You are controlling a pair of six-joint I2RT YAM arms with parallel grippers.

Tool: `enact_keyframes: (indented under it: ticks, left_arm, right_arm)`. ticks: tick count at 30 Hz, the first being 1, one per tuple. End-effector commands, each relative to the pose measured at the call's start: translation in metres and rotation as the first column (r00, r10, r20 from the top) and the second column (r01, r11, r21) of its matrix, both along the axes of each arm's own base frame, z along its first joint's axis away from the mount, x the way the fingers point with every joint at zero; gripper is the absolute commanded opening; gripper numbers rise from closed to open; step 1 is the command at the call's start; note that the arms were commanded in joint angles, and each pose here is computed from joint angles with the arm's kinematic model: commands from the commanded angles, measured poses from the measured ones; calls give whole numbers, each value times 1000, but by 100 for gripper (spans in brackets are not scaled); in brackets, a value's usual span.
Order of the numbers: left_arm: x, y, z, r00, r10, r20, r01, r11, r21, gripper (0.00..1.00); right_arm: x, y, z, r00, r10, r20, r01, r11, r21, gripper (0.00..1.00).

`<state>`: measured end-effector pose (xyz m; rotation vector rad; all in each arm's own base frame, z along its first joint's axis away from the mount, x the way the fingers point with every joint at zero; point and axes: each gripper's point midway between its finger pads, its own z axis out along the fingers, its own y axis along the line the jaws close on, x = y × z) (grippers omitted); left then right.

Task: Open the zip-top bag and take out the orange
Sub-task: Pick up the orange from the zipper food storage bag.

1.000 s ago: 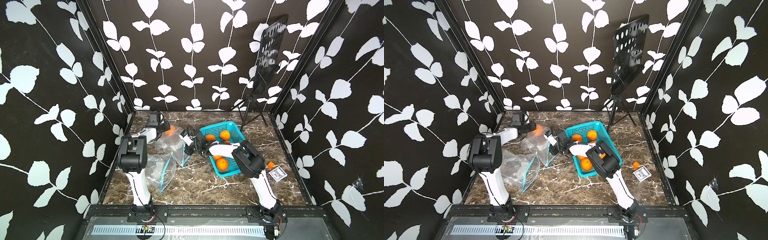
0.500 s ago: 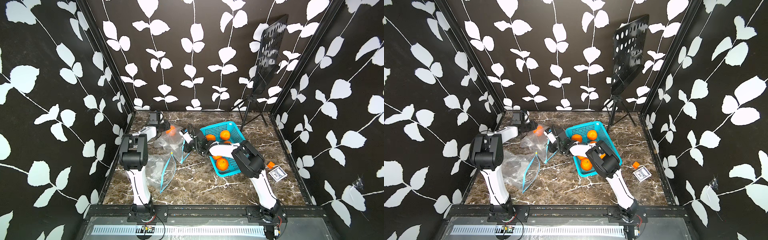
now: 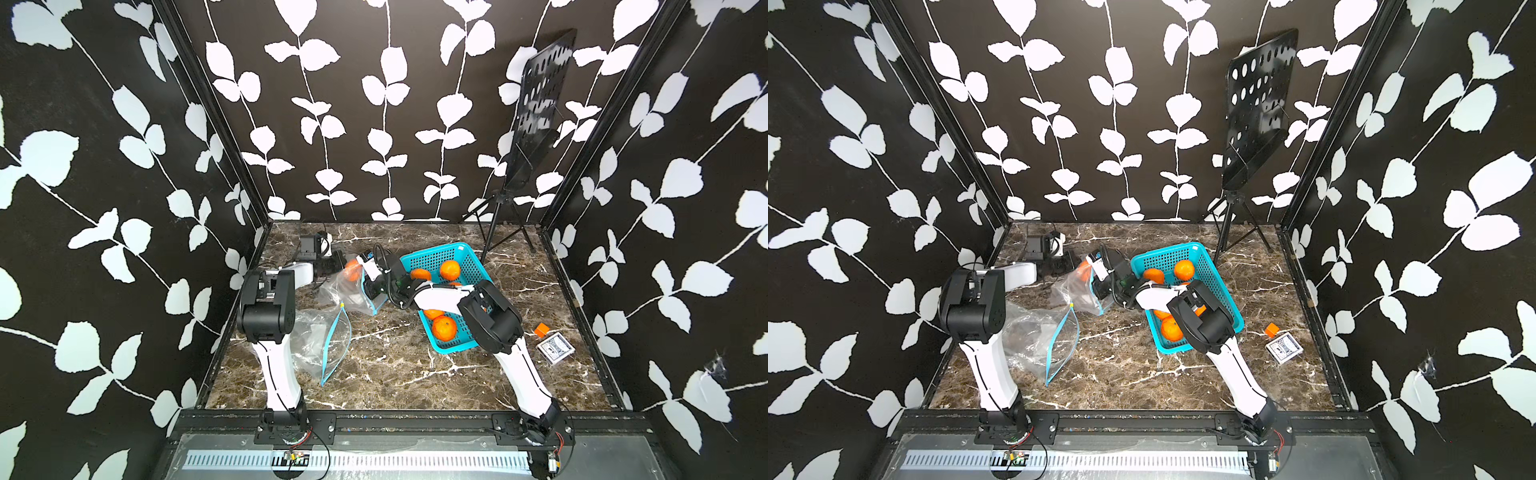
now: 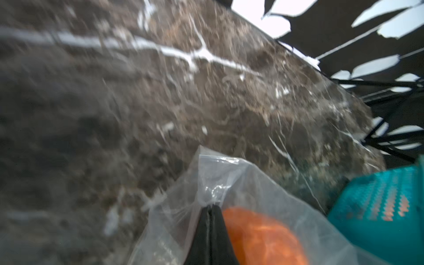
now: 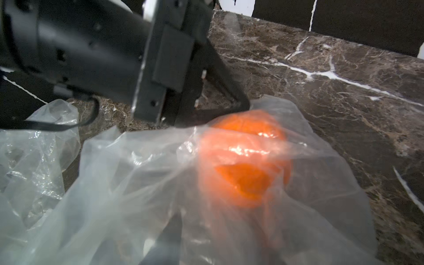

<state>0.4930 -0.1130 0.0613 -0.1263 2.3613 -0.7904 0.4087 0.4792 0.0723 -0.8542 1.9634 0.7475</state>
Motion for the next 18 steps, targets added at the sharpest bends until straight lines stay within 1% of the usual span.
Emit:
enact_keyframes:
  ticks: [1, 3, 5, 6, 8, 10, 12, 15, 16, 18]
  left_arm:
    - [-23, -20, 36, 997, -58, 44, 63, 992, -106, 0]
    - [-26, -17, 45, 997, -52, 61, 57, 994, -89, 0]
    - [-22, -6, 43, 998, -16, 54, 17, 1000, -16, 0]
    - [-21, -3, 41, 999, -13, 40, 12, 1000, 9, 0]
    - [-15, 0, 33, 999, 0, 35, -2, 999, 32, 0]
    - [-9, 0, 21, 1000, -7, 10, 7, 999, 44, 0]
    - [-5, 3, 11, 1000, -9, -15, 10, 997, 76, 0]
    - [-4, 6, -1, 998, -26, -55, 33, 991, 127, 0]
    - [-5, 5, -4, 997, -43, -65, 52, 988, 146, 0]
    - [-8, 1, -7, 992, -92, -82, 106, 976, 191, 0]
  right_arm:
    - [-4, -7, 6, 999, -32, 21, 32, 999, 23, 42]
    - [-7, -12, 3, 999, -41, 28, 41, 999, 2, 42]
    - [-6, -16, -1, 998, -52, 36, 53, 998, -18, 42]
    - [-5, -16, -3, 998, -53, 40, 54, 998, -25, 45]
    - [-5, -13, -4, 998, -38, 41, 39, 999, -24, 55]
    - [-6, -8, -4, 999, -18, 41, 18, 1000, -8, 69]
    - [-4, -4, -3, 998, -5, 55, 6, 1000, -2, 76]
    - [1, 3, 1, 998, -2, 62, 1, 1000, 10, 81]
    - [3, 6, 2, 998, 0, 56, -1, 1000, 19, 97]
    - [3, 13, 4, 999, 12, 46, -14, 999, 40, 99]
